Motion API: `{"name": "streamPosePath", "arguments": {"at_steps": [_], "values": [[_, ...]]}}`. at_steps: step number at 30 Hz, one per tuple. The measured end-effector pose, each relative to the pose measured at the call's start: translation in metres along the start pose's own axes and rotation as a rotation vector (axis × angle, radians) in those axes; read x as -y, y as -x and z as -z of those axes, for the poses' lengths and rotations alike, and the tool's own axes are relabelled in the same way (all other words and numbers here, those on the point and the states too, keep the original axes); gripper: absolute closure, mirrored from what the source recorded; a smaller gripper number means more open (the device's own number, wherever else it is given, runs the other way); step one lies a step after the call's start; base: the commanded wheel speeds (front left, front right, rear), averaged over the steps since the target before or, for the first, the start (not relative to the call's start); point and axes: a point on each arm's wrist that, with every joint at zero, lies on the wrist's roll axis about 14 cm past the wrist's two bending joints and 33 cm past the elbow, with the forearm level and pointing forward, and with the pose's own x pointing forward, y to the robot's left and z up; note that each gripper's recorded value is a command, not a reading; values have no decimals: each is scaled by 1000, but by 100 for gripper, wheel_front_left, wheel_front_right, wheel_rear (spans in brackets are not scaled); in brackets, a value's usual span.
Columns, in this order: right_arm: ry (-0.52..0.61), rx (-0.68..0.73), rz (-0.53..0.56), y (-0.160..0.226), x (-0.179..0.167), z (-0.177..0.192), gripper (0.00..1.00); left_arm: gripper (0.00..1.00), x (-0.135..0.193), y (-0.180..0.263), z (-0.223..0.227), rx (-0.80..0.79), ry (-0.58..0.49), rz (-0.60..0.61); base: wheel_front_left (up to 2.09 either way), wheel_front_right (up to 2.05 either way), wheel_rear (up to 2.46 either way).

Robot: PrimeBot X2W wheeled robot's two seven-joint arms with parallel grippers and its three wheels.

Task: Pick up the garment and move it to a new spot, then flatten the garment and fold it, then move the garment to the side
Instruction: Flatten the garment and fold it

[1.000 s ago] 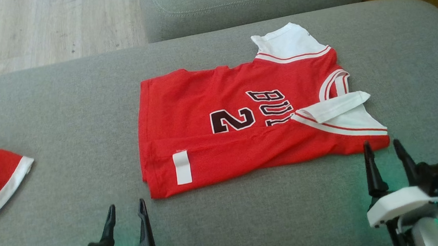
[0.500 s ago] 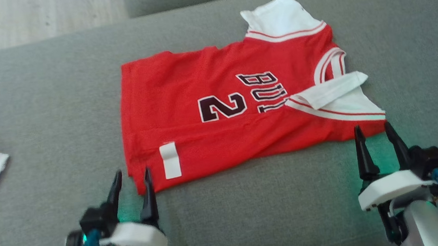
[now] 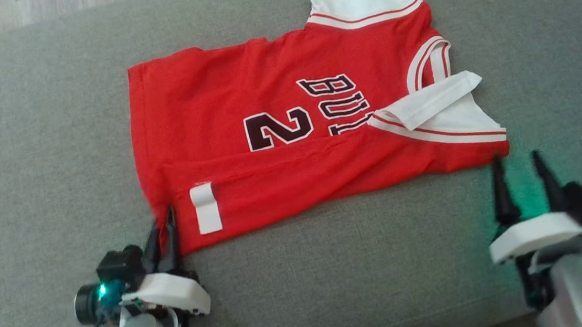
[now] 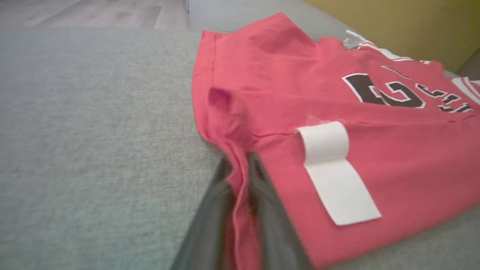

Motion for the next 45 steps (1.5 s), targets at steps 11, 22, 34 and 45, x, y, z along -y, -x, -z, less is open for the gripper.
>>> {"name": "streamPosePath", "arguments": {"at_steps": [11, 22, 34, 45], "values": [[-42, -79, 55, -32, 10, 16, 0, 100, 6, -3, 4, -5, 15, 41, 0, 0, 0], [-133, -103, 12, -39, -10, 18, 100, 100, 5, 8, -2, 12, 63, 31, 0, 0, 0], [-195, -50, 49, 21, 11, 19, 100, 100, 5, 68, 4, 40, 90, -41, 0, 0, 0], [-173, 24, 7, -2, 0, -9, 0, 0, -26, 47, -38, 159, 113, -137, 0, 0, 0]]}}
